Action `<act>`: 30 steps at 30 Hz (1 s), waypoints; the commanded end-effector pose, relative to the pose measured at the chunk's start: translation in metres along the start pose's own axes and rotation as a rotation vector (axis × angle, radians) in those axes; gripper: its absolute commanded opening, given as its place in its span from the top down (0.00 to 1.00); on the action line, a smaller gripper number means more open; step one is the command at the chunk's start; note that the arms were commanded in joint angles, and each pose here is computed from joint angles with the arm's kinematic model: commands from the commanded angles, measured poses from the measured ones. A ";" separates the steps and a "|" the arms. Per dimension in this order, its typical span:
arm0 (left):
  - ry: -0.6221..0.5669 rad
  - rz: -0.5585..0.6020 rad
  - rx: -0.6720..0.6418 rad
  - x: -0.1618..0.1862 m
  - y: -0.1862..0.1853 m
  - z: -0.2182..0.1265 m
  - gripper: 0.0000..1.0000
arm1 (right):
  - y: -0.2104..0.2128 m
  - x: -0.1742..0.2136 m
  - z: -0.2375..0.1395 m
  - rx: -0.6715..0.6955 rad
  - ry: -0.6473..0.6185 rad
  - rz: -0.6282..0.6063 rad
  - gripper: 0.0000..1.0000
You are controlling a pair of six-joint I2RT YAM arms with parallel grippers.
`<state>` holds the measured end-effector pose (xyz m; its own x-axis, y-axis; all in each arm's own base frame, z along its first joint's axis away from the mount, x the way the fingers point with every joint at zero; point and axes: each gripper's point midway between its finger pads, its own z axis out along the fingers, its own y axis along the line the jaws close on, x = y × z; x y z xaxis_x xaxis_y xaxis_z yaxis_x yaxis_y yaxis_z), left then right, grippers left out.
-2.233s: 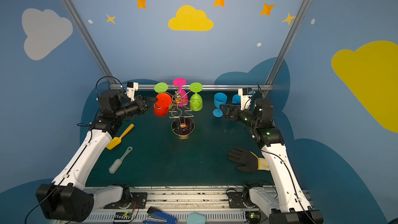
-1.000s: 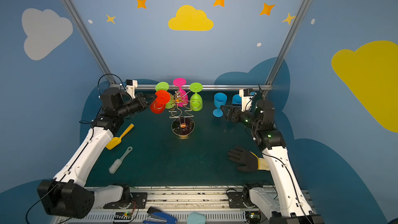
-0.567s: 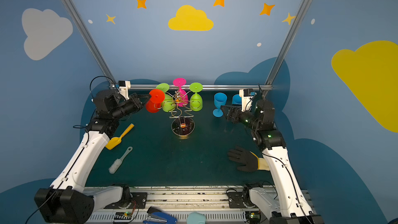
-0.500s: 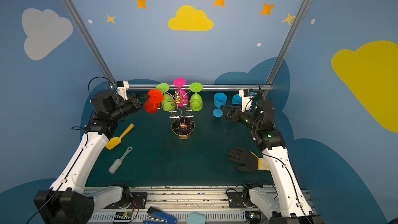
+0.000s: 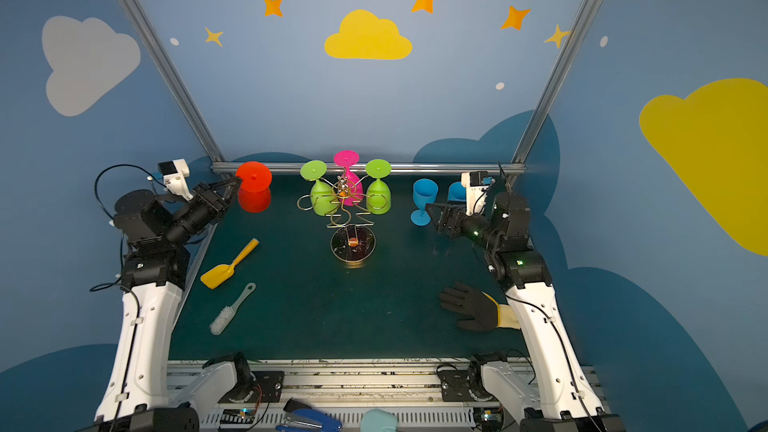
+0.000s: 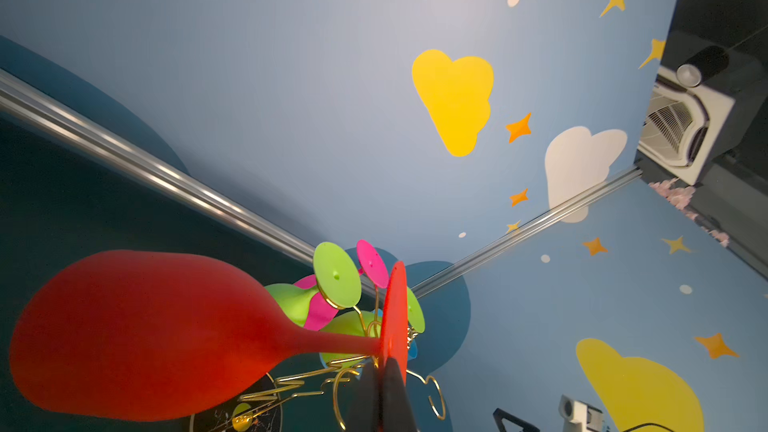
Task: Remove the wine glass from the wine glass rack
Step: 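Pull the red glass off the rack with the left gripper while the right reaches in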
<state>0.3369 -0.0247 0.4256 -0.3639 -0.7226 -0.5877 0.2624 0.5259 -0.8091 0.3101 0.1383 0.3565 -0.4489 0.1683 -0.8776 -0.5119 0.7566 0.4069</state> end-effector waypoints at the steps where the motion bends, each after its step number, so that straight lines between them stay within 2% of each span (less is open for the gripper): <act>1: 0.010 0.031 0.146 -0.013 -0.047 -0.006 0.97 | 0.012 -0.017 -0.007 -0.024 -0.047 -0.046 0.22; 7: 0.060 0.004 0.310 -0.025 -0.089 -0.004 0.97 | 0.027 -0.042 -0.013 -0.069 -0.124 -0.110 0.22; 13: 0.136 -0.011 0.382 -0.023 -0.110 -0.005 0.97 | 0.055 -0.064 -0.015 -0.177 -0.187 -0.207 0.22; 20: 0.286 0.010 0.500 0.001 -0.148 0.003 0.97 | 0.108 -0.077 -0.015 -0.338 -0.246 -0.407 0.22; 30: 0.423 -0.047 0.591 0.030 -0.168 0.027 0.97 | 0.158 -0.078 0.002 -0.508 -0.357 -0.644 0.19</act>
<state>0.3178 -0.1368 0.5281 -0.6822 -0.4742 -0.5565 0.5823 0.1080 -0.8058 0.2785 0.2354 0.4661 0.0751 0.0485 -0.9960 -0.8876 0.4584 -0.0446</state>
